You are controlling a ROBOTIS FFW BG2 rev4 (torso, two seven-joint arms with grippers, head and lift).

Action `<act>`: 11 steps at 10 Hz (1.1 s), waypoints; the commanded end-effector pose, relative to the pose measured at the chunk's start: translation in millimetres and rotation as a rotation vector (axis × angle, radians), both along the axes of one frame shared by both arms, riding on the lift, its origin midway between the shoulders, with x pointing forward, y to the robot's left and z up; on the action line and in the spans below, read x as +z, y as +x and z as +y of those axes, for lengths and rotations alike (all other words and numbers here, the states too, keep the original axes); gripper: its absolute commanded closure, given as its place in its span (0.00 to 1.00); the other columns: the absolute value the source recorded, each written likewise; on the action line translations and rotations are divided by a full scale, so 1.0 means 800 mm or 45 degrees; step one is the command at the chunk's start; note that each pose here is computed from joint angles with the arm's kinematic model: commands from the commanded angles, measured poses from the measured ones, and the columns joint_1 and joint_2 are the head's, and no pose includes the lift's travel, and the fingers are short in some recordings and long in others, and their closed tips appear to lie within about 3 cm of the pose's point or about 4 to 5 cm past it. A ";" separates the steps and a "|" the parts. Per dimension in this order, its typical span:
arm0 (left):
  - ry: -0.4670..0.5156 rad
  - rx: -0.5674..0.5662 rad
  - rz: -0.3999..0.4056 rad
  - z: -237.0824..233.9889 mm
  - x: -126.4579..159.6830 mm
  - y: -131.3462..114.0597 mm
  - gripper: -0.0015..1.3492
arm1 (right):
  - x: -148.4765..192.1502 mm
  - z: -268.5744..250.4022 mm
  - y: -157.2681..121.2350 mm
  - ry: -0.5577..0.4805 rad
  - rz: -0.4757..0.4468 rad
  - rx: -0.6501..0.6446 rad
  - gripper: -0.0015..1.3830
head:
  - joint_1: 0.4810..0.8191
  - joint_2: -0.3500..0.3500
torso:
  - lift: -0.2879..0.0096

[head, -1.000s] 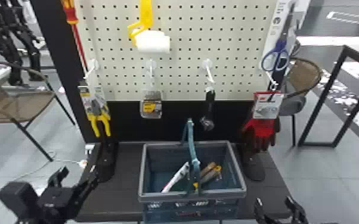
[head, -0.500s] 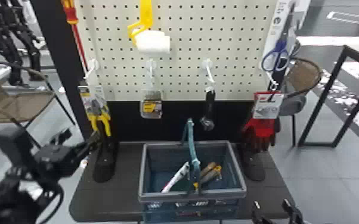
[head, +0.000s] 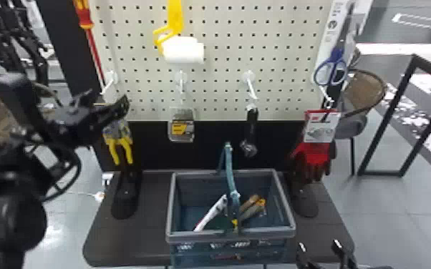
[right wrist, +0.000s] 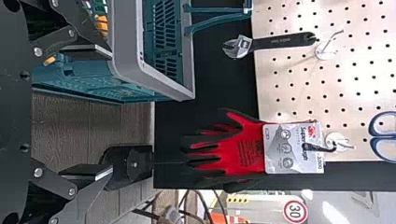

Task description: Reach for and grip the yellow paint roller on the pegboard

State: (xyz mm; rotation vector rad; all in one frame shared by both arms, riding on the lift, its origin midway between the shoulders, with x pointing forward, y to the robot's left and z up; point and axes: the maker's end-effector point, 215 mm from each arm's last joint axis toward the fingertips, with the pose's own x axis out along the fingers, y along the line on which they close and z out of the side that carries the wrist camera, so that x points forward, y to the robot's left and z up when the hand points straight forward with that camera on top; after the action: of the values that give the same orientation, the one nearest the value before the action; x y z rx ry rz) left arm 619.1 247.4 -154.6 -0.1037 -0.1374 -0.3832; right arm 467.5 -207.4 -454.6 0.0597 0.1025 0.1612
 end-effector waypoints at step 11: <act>0.121 -0.496 -0.147 -0.101 0.162 0.049 0.27 | 0.002 0.011 0.017 0.010 -0.002 0.031 0.30 | 0.20 0.50 | 0.63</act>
State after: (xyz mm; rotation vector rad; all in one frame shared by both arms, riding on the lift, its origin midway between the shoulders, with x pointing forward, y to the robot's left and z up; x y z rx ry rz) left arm 654.3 169.6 -30.8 -0.0204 -0.2116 -0.7773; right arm 480.9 -198.3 -453.3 0.0663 0.1012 0.1861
